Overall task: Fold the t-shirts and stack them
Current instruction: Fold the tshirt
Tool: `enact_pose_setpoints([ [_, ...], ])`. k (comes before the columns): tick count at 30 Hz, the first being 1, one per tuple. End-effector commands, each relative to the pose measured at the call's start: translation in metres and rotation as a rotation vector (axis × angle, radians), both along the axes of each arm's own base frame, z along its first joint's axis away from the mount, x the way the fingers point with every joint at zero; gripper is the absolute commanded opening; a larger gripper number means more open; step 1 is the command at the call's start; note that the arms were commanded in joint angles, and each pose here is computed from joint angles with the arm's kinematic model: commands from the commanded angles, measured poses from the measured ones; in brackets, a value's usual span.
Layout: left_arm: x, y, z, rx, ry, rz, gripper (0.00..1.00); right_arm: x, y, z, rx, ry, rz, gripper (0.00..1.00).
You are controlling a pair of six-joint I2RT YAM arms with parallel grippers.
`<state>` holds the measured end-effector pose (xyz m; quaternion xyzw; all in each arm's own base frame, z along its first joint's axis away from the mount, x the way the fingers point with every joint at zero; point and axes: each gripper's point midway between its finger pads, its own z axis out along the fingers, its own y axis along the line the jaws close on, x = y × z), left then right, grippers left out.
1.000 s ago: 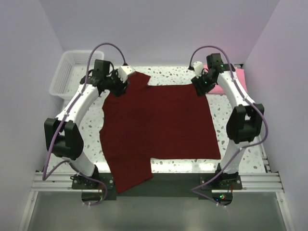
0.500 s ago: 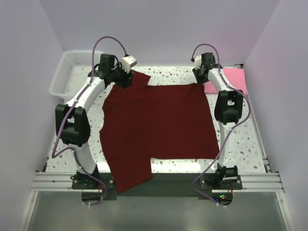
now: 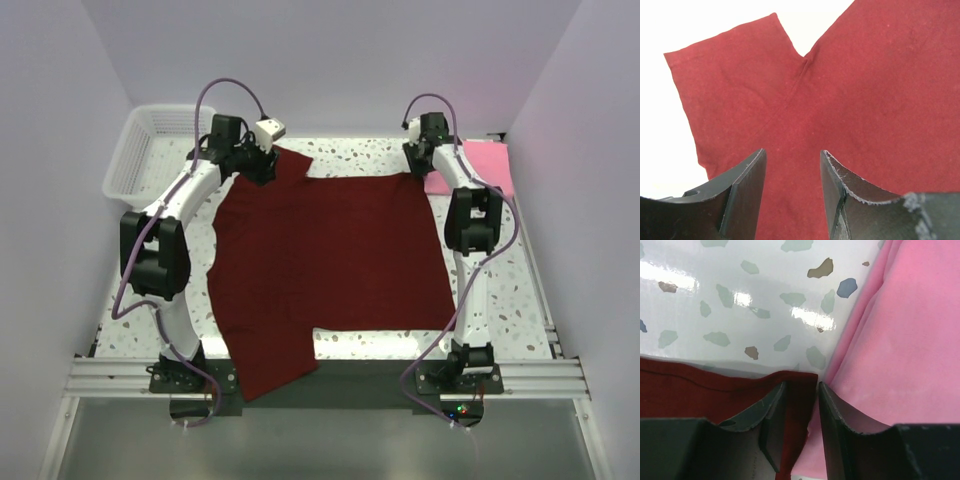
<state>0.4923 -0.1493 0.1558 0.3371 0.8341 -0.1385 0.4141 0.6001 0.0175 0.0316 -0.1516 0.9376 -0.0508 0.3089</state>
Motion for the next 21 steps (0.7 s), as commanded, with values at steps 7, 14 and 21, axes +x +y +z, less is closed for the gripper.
enact_pose_setpoints([
  [7,0.016,-0.003,0.018,-0.04,-0.059,0.007,0.53,-0.002,-0.004,-0.014,0.046,0.064,-0.056,0.42],
  [14,0.023,-0.002,0.01,-0.078,-0.021,0.027,0.53,-0.017,0.004,-0.033,0.096,0.149,-0.067,0.39],
  [21,0.038,0.009,-0.005,-0.067,0.01,0.076,0.53,-0.038,0.009,-0.056,0.153,0.259,-0.079,0.1],
])
